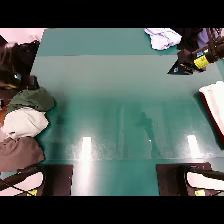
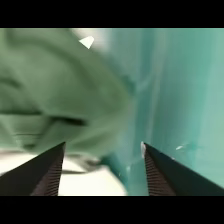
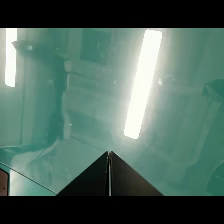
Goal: Fold the shirts.
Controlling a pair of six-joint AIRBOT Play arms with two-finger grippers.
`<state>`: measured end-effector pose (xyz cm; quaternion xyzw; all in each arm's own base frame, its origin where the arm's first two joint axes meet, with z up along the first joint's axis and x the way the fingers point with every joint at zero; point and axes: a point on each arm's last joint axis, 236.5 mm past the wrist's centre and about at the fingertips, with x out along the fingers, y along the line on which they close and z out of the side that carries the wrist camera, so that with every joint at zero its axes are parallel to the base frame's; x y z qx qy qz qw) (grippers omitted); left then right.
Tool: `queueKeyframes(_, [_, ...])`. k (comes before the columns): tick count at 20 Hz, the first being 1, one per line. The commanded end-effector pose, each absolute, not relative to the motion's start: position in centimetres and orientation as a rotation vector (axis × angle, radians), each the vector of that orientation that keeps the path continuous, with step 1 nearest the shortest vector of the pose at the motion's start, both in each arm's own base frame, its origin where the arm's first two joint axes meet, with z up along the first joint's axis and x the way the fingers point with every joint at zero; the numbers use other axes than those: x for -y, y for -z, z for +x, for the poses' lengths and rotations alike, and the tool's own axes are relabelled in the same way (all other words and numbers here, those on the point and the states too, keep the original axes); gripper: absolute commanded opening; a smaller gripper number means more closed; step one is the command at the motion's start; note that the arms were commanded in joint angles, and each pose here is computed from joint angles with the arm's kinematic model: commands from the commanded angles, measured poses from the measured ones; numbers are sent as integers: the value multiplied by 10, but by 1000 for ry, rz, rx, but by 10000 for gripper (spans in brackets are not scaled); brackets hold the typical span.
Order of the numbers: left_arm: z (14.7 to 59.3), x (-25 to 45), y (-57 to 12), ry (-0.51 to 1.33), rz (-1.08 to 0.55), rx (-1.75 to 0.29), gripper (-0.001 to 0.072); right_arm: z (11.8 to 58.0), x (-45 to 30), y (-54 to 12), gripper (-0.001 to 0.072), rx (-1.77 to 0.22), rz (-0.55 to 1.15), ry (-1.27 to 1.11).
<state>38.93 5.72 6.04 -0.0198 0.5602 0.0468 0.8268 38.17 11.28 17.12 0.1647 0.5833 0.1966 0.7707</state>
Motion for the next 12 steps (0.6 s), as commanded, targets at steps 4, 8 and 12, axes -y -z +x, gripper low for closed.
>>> queueKeyframes(4, [383, -100, 10, -212, -57, -1260, 577, 382, -113, -171, 20, -1264, 357, -427])
queueKeyframes(8, [387, -97, 24, -198, -71, -1277, 425, 381, -113, -171, 20, -1265, 356, -428])
queueKeyframes(12, [400, -75, 2, -93, -104, -1242, 32, 382, -113, -172, 21, -1263, 357, -427])
